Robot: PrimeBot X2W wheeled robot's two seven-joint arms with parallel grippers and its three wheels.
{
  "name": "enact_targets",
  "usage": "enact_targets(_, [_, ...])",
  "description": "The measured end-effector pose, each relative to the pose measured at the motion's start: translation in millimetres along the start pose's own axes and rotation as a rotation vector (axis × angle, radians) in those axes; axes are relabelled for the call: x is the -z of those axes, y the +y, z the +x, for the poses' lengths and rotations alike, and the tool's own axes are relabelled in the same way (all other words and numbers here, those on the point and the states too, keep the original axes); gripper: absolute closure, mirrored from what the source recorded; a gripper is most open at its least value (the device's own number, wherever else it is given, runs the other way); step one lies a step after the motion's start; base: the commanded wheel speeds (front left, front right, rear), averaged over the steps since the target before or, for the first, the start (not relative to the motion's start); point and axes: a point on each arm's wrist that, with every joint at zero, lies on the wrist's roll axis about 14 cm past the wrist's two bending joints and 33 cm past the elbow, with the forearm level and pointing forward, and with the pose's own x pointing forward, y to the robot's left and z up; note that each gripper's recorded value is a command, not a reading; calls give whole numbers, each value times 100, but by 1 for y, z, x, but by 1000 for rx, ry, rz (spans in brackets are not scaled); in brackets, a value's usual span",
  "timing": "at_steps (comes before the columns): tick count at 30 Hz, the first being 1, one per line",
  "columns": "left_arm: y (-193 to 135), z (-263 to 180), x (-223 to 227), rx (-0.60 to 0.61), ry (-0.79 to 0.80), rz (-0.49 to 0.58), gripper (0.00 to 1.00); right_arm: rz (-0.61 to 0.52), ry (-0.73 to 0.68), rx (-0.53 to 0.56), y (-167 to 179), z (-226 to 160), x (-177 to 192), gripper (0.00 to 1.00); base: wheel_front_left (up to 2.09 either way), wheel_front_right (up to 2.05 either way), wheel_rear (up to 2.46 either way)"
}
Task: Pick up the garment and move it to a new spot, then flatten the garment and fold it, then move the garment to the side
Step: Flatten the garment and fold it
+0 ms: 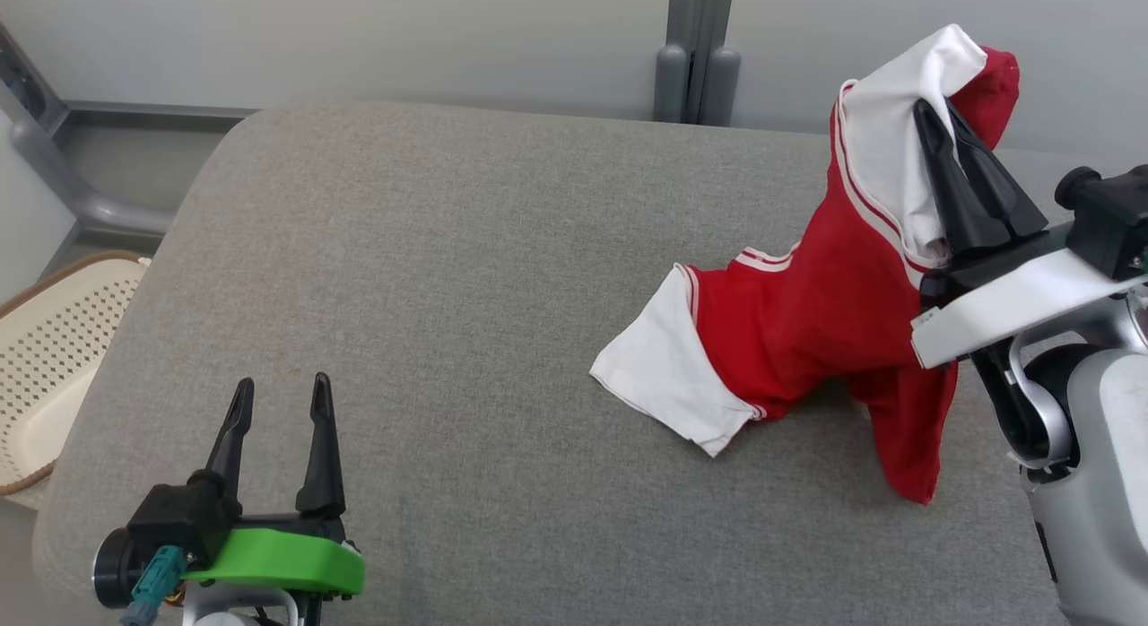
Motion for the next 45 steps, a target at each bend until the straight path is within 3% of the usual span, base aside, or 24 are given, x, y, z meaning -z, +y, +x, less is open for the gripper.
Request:
enact_targets(11, [-1,18,20,-18,52,-14,0,-52,253,43,-46,51,100,97,0,0,0])
enact_targets(12, [-1,19,22,-20,56,-16,0,-50,273,56,-51,53,110,9,0,0,0])
enact_targets(13, [-2,20,23,-20,59,-19,0,-45,297,68,-55,55,121,0,0,0,0])
enact_targets(17, [2,21,27,-36,71,-19,0,-26,332,65,-52,61,148,0,0,0,0])
enact_targets(25, [-3,25,29,-18,70,-14,0,-1,307,103,-62,40,156,0,0,0,0])
enact_targets(31, [-11,24,26,14,60,-17,0,28,312,145,-67,-18,156,0,0,0,0])
enact_targets(40, [-24,26,19,63,36,-22,0,104,471,242,-63,-132,180,0,0,0,0])
enact_targets(45, [-27,27,23,70,45,-19,0,158,514,278,-54,-151,192,0,0,0,0])
